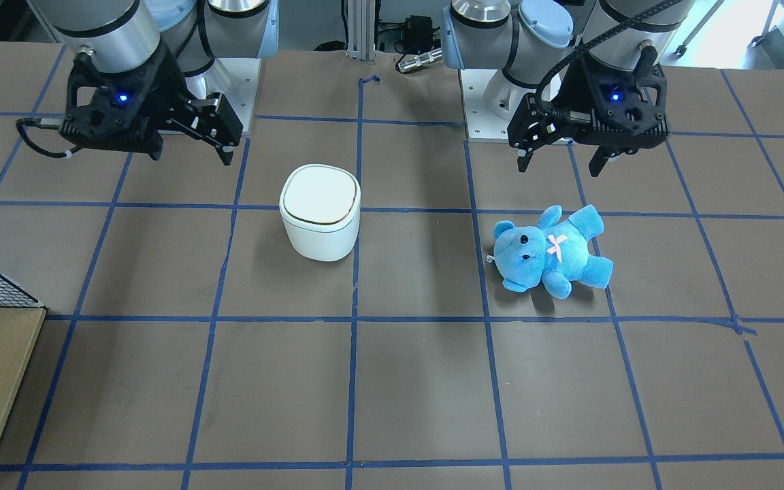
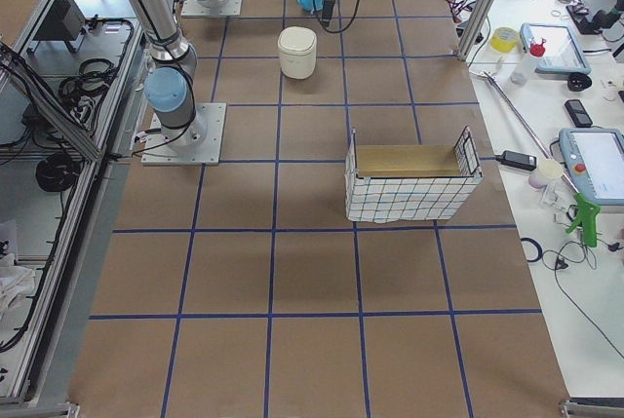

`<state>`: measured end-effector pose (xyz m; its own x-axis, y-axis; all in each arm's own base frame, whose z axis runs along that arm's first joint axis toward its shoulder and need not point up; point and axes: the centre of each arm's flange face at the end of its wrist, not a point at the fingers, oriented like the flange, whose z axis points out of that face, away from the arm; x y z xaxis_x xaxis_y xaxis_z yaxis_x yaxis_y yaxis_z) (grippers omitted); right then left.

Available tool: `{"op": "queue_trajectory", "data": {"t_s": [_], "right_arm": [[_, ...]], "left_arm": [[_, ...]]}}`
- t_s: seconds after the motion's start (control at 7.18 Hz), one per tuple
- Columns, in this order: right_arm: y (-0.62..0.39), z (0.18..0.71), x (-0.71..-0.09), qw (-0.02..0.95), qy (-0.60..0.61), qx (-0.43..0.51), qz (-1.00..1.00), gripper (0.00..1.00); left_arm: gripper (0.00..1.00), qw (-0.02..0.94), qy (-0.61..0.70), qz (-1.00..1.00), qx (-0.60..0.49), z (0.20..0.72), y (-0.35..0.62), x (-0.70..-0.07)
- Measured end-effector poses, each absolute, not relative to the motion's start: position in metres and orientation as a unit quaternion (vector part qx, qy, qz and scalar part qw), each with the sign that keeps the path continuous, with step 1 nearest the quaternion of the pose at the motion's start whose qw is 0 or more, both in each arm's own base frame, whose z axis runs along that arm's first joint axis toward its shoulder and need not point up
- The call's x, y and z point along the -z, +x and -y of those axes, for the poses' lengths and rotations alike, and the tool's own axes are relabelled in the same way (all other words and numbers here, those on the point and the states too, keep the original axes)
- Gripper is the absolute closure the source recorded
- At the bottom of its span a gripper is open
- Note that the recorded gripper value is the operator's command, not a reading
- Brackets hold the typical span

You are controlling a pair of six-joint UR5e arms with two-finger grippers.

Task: Open trash can with right arm
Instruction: 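Move the right gripper down onto the white trash can lid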

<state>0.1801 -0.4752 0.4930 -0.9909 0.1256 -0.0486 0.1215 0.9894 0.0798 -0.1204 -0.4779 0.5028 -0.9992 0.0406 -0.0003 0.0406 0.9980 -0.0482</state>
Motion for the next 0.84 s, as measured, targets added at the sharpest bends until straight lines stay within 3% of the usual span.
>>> {"op": "queue_trajectory", "data": {"t_s": [0.14, 0.84], "right_arm": [[0.213, 0.465, -0.489, 0.023, 0.074, -0.043, -0.996, 1.0], [0.289, 0.418, -0.396, 0.049, 0.076, -0.115, -0.989, 1.0]], "left_arm": [[0.0, 0.001, -0.02, 1.0, -0.024, 0.478, -0.12, -0.503], [0.0, 0.0, -0.02, 1.0, -0.024, 0.478, -0.12, -0.503]]}}
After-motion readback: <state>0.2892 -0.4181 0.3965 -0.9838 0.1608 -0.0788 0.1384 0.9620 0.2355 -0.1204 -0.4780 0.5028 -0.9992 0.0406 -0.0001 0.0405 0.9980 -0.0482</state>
